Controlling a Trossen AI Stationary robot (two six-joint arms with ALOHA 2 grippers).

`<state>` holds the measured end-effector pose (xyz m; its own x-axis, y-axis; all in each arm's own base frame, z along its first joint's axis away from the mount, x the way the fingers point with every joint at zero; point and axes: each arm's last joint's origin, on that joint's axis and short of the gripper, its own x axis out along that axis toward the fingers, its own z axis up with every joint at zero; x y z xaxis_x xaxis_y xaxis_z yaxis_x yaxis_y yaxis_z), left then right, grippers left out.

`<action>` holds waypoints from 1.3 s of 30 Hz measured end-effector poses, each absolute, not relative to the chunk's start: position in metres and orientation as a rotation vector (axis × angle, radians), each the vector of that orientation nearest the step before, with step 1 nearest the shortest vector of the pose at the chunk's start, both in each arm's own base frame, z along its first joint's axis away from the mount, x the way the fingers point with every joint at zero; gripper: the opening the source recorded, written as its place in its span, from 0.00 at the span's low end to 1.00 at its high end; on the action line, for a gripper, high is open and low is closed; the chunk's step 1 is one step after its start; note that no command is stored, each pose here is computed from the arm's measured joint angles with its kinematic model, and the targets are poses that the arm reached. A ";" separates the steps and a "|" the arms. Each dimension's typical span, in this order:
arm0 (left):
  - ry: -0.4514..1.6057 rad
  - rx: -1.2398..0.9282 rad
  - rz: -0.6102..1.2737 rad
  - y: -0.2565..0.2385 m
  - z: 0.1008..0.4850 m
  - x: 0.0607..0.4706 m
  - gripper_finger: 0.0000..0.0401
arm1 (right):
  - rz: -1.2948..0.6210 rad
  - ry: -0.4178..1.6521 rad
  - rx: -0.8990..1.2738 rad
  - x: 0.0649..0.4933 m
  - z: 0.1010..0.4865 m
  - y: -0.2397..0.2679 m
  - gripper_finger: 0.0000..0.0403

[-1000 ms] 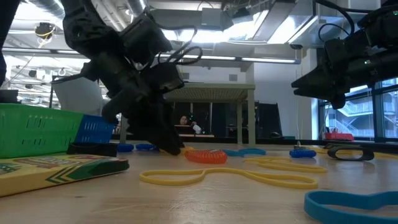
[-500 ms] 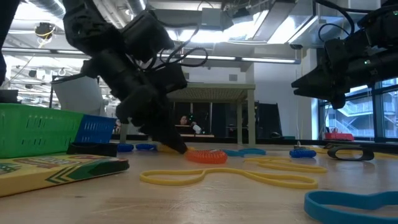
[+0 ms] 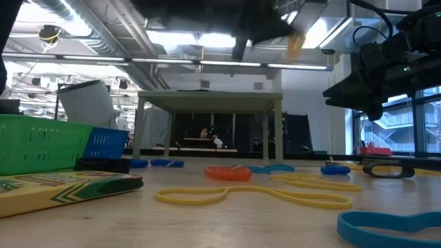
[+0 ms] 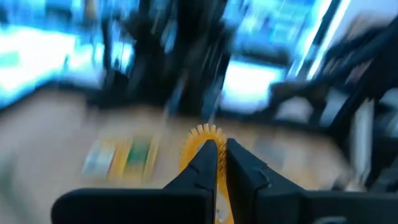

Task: Pick & Place Office Desk Supplies
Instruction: Put the yellow spring keychain into the green bin

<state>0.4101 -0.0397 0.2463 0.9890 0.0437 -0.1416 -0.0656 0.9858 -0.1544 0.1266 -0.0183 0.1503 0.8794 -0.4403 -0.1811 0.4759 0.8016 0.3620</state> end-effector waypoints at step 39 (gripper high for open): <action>1.056 -0.377 0.429 -0.083 0.283 0.254 0.04 | -0.493 0.089 0.411 0.127 0.150 -0.018 0.36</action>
<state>0.2537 -0.0833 0.2834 0.4248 0.1567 -0.8916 -0.5092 0.8557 -0.0922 0.1266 -0.0184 0.1503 0.8787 -0.4416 -0.1810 0.4771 0.8009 0.3618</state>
